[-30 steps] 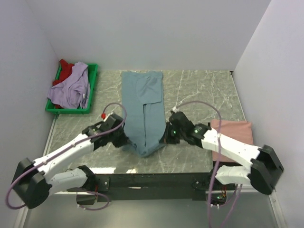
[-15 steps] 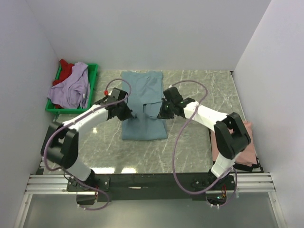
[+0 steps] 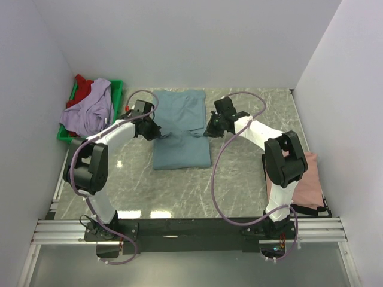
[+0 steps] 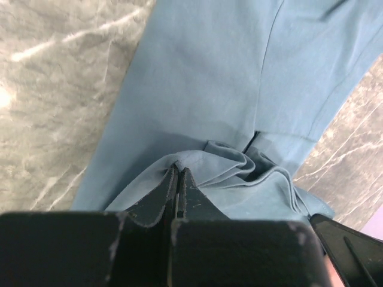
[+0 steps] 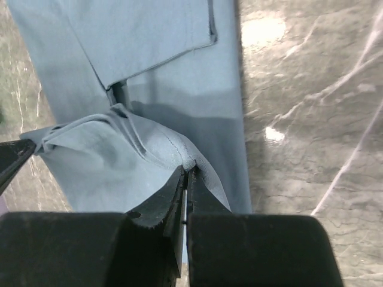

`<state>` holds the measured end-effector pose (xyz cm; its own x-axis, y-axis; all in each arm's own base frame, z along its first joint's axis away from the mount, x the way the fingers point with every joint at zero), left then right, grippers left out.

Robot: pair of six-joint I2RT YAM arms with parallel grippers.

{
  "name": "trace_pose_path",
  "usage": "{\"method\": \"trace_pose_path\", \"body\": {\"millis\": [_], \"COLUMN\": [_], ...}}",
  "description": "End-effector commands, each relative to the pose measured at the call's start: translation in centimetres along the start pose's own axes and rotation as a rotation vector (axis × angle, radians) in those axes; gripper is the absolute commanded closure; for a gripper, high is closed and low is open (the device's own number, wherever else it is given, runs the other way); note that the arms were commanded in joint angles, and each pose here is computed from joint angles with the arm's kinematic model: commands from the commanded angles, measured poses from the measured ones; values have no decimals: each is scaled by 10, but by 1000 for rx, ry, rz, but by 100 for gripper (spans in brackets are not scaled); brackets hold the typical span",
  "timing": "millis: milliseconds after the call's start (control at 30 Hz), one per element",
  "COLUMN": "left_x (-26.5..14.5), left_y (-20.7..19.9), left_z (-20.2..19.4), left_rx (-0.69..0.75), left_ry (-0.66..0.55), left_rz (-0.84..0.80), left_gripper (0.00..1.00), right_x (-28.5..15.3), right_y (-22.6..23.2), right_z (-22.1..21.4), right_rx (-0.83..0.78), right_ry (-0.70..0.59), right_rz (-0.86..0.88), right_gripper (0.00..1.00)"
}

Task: Fold and stack the t-shirts
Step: Fold the tshirt

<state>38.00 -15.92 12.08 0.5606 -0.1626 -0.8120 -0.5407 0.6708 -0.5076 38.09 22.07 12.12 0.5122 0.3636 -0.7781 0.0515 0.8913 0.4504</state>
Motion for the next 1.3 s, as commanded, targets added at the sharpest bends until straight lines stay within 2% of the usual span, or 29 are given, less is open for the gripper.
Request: {"method": "trace_pose_path", "body": {"millis": [0, 500, 567, 600, 633, 667, 700, 767, 800, 900, 933, 1033, 1133, 1267], "left_x": [-6, 11, 9, 6, 5, 3, -4, -14, -24, -35, -35, -29, -15, 10], "left_y": [-16, -15, -17, -18, -21, -20, -23, -20, -21, -24, -28, -36, -49, -63], "left_z": [19, 41, 45, 48, 52, 57, 62, 70, 72, 67, 60, 42, 23, 5], "left_rx": [4, -7, -8, -5, -1, 7, 11, 12, 16, 34, 44, 71, 97, 133], "left_ry": [-37, -23, -27, -35, -47, -61, -84, -122, -139, -130, -115, -72, 0, 69], "left_rz": [-60, -105, -128, -143, -161, -163, -168, -162, -173, -202, -210, -221, -248, -266], "left_gripper": [100, 99, 85, 76, 56, 50, 47, 42, 42, 51, 59, 77, 90, 95], "right_x": [-4, 19, 21, 22, 22, 20, 16, 3, -3, -23, -28, -23, -8, 10], "right_y": [5, 0, -3, -3, -4, -3, -5, -3, -4, 3, 7, 22, 35, 48], "right_z": [23, 40, 45, 47, 48, 53, 57, 65, 66, 67, 66, 52, 40, 29], "right_rx": [-3, 0, -5, -7, -11, -12, -12, -41, -51, -89, -100, -138, -161, -177], "right_ry": [-60, -29, -34, -35, -28, -34, -43, -86, -92, -130, -139, -124, -82, -39], "right_rz": [37, 47, 48, 50, 57, 60, 59, 47, 35, 7, 14, 30, 57, 119], "right_gripper": [100, 100, 100, 95, 89, 81, 61, 47, 43, 43, 43, 47, 51, 54]}}
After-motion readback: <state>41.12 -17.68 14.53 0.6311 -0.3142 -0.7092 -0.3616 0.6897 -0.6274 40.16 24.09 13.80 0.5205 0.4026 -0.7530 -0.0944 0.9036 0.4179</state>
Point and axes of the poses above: each gripper's point midway between its finger pads, its own x axis out along the fingers, its own y axis along the line the jaws close on, z = x × y, the point moved 5 cm from there along -x, back along the fingers, and after that the axes turned 4 degrees about -x, right-handed, at the moved point
